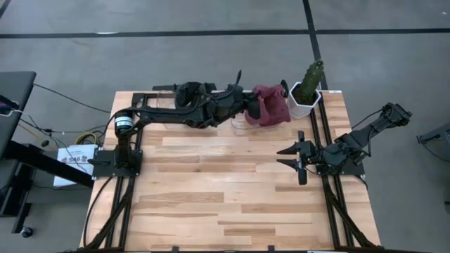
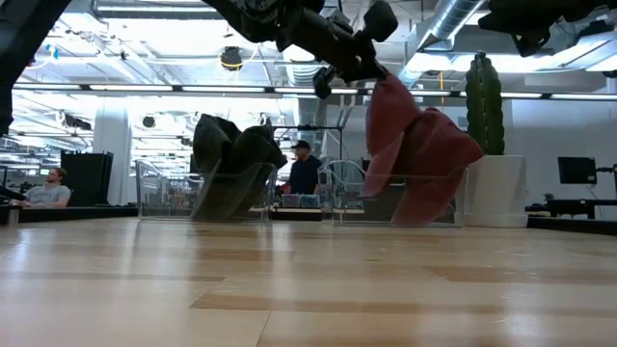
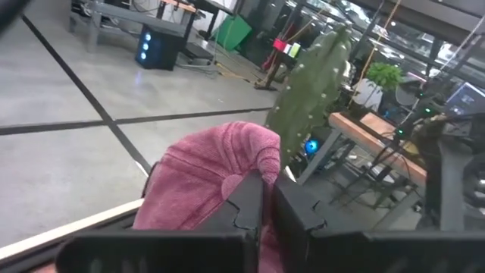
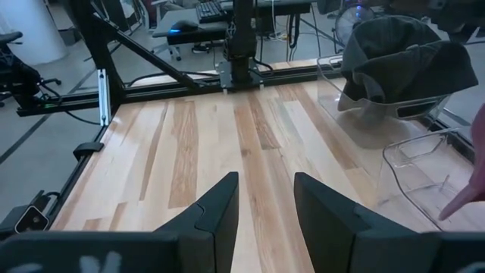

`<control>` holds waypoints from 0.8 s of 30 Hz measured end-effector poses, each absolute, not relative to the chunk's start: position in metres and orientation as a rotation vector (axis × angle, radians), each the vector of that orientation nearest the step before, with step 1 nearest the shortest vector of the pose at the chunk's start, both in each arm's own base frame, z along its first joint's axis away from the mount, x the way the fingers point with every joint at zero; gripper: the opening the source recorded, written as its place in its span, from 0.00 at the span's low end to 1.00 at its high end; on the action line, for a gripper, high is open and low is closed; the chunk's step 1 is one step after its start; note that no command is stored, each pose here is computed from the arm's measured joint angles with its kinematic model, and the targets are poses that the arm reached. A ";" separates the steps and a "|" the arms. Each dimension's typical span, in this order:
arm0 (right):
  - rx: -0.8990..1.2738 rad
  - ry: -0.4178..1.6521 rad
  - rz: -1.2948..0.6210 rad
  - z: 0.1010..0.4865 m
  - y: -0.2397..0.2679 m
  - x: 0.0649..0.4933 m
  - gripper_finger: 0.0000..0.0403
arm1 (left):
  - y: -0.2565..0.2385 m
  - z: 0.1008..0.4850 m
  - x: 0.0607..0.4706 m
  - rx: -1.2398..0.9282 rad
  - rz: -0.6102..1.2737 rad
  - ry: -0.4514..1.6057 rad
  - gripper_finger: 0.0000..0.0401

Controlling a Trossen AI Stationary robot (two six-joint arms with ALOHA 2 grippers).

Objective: Pick & Place hat
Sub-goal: Put the red cap into the right transparent bin

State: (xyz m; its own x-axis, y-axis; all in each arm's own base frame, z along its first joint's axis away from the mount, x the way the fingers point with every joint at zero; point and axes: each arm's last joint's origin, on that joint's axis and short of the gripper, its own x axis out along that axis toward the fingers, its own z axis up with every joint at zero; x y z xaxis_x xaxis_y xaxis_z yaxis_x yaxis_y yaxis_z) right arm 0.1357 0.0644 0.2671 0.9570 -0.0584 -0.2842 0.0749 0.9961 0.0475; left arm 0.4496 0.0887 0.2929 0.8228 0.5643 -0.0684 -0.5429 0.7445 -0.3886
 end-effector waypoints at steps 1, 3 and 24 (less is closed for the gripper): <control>0.058 0.286 -0.068 0.267 0.064 0.136 0.29 | 0.087 0.293 0.450 -0.409 0.600 -0.053 0.05; 0.057 0.287 -0.068 0.267 0.064 0.136 0.29 | 0.083 0.293 0.450 -0.411 0.610 -0.057 0.05; 0.049 0.286 -0.071 0.267 0.064 0.136 0.29 | 0.082 0.252 0.475 -0.475 0.681 -0.247 0.05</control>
State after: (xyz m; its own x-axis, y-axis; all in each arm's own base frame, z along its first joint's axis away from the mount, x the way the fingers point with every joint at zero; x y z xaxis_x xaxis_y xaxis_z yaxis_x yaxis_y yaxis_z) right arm 0.1357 0.0643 0.2671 0.9570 -0.0625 -0.2833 0.0765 0.9963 0.0384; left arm 0.4755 0.0815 0.2521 0.7535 0.6542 0.0653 -0.5442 0.6763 -0.4965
